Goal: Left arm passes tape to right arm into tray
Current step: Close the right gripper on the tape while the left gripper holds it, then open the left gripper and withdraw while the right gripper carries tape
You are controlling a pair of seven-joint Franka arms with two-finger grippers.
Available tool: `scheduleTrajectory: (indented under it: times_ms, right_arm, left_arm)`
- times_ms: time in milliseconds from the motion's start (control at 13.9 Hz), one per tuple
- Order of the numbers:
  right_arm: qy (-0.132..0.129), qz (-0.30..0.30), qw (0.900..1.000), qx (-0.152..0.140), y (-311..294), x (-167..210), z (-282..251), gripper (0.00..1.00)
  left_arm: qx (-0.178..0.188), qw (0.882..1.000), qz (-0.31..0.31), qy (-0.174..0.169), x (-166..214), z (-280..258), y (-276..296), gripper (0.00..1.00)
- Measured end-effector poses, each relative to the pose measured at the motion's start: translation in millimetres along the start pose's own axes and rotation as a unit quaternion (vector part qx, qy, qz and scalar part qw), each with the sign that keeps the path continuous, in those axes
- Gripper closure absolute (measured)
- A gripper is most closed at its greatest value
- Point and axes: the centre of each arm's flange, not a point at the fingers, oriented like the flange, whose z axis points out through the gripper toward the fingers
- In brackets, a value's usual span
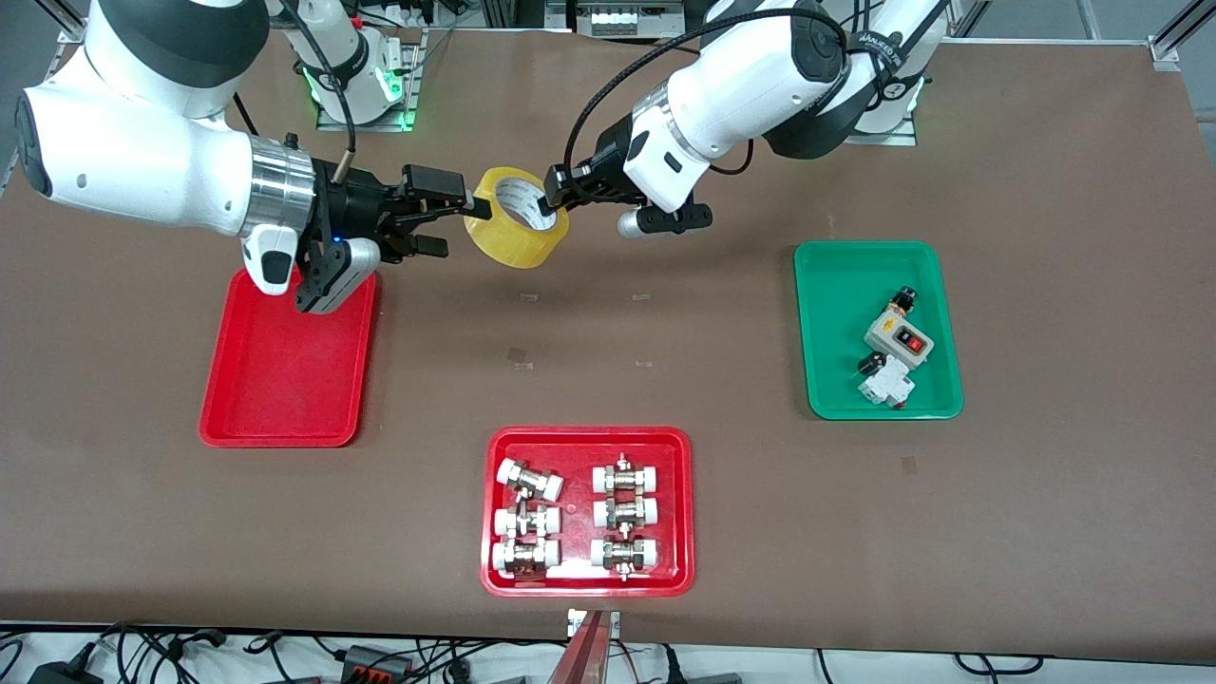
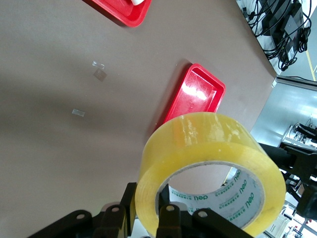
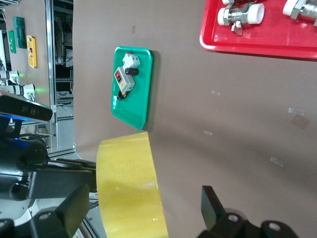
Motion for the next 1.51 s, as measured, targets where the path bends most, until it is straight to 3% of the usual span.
scheduleTrajectory:
  times_ms: [646,717,789,932,1076,1435,1506]
  right_arm:
    - [-0.017,-0.004,1.000,-0.001,-5,0,21,0.02]
    - [-0.017,-0.004,1.000,-0.001,-4,1,22,0.04]
    - [-0.018,-0.005,1.000,-0.001,-4,1,22,0.16]
    - [-0.020,-0.008,1.000,-0.001,-8,0,25,0.23]
    - [-0.022,-0.011,1.000,-0.001,-11,-1,27,0.44]
    - [-0.022,-0.012,1.000,-0.001,-11,-1,27,0.45]
    - [-0.022,-0.012,1.000,-0.001,-11,-1,27,0.45]
  left_arm:
    - [0.000,1.000,0.000,0.000,0,0,0,0.78]
    - [0.000,1.000,0.000,0.000,0,0,0,0.78]
    - [0.000,1.000,0.000,0.000,0,0,0,0.78]
    - [0.001,1.000,-0.001,-0.001,1,1,-1,0.78]
    - [0.000,1.000,-0.002,-0.002,1,2,-1,0.78]
    - [0.000,1.000,-0.002,-0.002,1,3,-1,0.78]
    - [0.000,1.000,-0.002,-0.003,0,3,0,0.74]
